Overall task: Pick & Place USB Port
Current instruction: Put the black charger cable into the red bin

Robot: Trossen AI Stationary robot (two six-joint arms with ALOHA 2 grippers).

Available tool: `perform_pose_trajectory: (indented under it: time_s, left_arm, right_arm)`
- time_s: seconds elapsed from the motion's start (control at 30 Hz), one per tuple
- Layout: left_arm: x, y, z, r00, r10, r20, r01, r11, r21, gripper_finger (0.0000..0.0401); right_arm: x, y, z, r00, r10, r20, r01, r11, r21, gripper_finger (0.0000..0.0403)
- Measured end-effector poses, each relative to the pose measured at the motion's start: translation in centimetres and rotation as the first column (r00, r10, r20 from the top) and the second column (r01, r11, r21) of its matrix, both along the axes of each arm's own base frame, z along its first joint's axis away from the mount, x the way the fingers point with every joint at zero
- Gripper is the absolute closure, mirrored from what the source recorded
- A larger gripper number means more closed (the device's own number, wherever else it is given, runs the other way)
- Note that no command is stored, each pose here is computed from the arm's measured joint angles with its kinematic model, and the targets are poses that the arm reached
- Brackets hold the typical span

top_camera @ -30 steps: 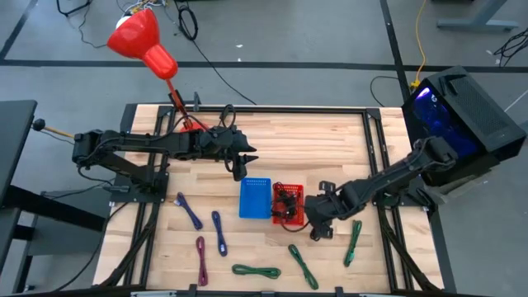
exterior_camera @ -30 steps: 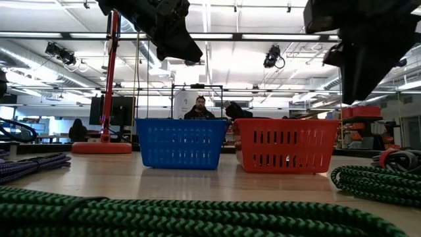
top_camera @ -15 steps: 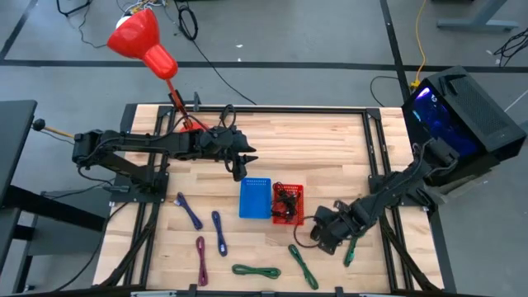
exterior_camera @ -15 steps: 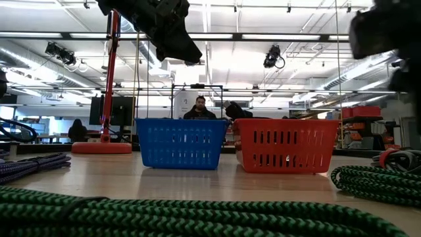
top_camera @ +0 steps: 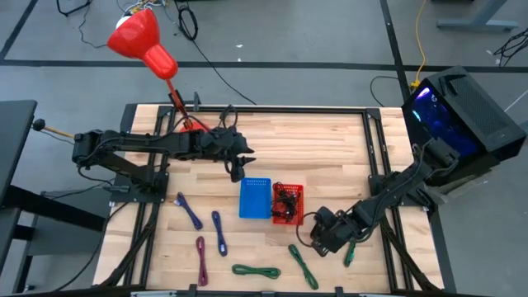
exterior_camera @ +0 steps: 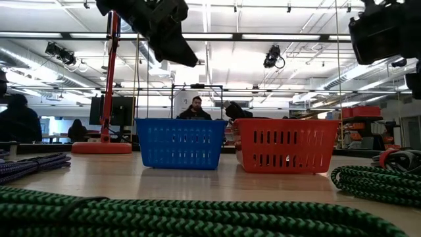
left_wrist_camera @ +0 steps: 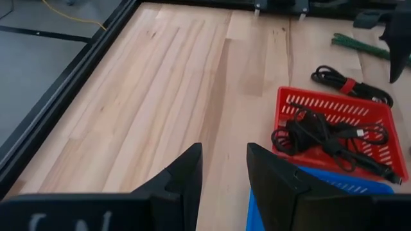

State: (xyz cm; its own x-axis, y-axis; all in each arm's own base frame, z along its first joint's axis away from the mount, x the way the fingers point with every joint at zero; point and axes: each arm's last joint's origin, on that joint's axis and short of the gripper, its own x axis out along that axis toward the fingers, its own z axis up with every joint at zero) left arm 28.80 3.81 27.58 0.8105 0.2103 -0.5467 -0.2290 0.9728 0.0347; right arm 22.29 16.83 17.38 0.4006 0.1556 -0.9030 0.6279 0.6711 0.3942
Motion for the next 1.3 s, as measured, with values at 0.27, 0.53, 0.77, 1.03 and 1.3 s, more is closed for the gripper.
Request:
perform_pose_trajectory:
  time_s: [0.27,0.53,0.77,1.03,1.3]
  left_arm:
    - [-0.4,-0.1,-0.6,0.997,0.000,-0.076,-0.001,1.000,-0.010,0.0275]
    - [-0.8,-0.3,-1.1,0.989,-0.043,-0.138,0.034,0.997,-0.068,0.0275]
    - [-0.9,-0.3,-1.3,0.988,-0.039,-0.152,0.027,0.996,-0.083,0.0275]
    - [-1.0,-0.3,-1.3,0.987,-0.039,-0.154,0.026,0.996,-0.084,0.0275]
    - [-1.0,-0.3,-1.3,0.987,-0.040,-0.158,0.027,0.996,-0.083,0.0275]
  right_arm:
    - [0.0,0.4,-0.8,0.993,-0.109,-0.042,0.110,0.993,0.032,0.0236]
    - [0.2,0.8,-2.5,0.982,-0.161,-0.094,0.163,0.986,0.016,0.0236]
    - [0.4,0.7,-2.6,0.972,-0.225,-0.064,0.225,0.974,-0.001,0.0236]
    - [0.5,0.6,-3.5,0.961,-0.269,-0.071,0.266,0.963,-0.048,0.0243]
    - [0.7,0.7,-5.0,0.957,-0.279,-0.080,0.269,0.956,-0.115,0.0257]
